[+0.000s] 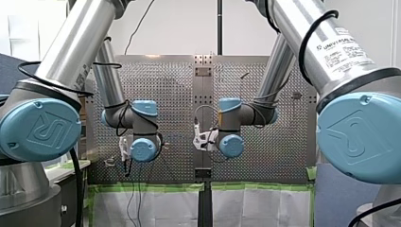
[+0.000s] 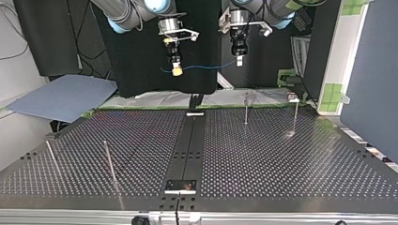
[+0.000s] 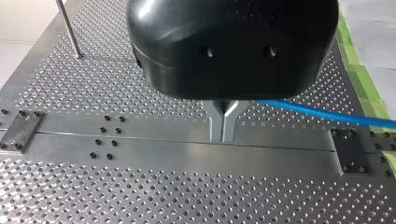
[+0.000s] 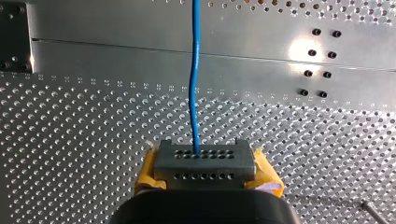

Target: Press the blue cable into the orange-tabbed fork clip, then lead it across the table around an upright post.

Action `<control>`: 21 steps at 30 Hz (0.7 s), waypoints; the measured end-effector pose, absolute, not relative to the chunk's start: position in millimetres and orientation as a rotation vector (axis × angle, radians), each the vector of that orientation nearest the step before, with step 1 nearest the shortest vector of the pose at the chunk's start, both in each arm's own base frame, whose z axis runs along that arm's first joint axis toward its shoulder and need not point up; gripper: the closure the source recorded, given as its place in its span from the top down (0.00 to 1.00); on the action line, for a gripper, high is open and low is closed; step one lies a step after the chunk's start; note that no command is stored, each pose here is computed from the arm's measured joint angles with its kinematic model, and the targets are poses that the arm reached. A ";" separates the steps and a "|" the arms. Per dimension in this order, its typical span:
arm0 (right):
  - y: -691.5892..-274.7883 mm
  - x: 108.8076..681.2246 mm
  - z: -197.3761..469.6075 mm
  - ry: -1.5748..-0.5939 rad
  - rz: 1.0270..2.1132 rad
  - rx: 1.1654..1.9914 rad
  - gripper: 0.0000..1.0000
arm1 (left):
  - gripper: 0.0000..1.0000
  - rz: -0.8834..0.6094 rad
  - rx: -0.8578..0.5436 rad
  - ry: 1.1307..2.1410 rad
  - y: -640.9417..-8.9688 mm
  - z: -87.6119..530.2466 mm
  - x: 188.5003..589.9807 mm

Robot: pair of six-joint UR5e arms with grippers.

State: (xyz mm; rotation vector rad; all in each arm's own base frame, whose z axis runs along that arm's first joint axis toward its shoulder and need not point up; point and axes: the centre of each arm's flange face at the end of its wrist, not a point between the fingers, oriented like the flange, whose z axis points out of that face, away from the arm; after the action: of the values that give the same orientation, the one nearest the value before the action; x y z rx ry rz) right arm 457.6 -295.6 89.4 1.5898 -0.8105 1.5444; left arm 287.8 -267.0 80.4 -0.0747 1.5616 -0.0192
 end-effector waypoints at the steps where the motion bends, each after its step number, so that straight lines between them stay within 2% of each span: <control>1: -295.6 457.6 89.4 -0.811 1.545 1.590 0.00 | 0.00 -0.019 -0.075 1.562 -267.0 80.4 287.8; 21: -295.6 457.6 89.4 -0.810 1.545 1.590 0.00 | 0.00 -0.019 -0.075 1.562 -267.0 80.4 287.8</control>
State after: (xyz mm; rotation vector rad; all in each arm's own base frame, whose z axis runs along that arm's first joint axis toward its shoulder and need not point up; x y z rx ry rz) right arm 457.6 -295.6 89.4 1.5898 -0.8105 1.5445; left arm 287.8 -267.0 80.4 -0.0748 1.5616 -0.0193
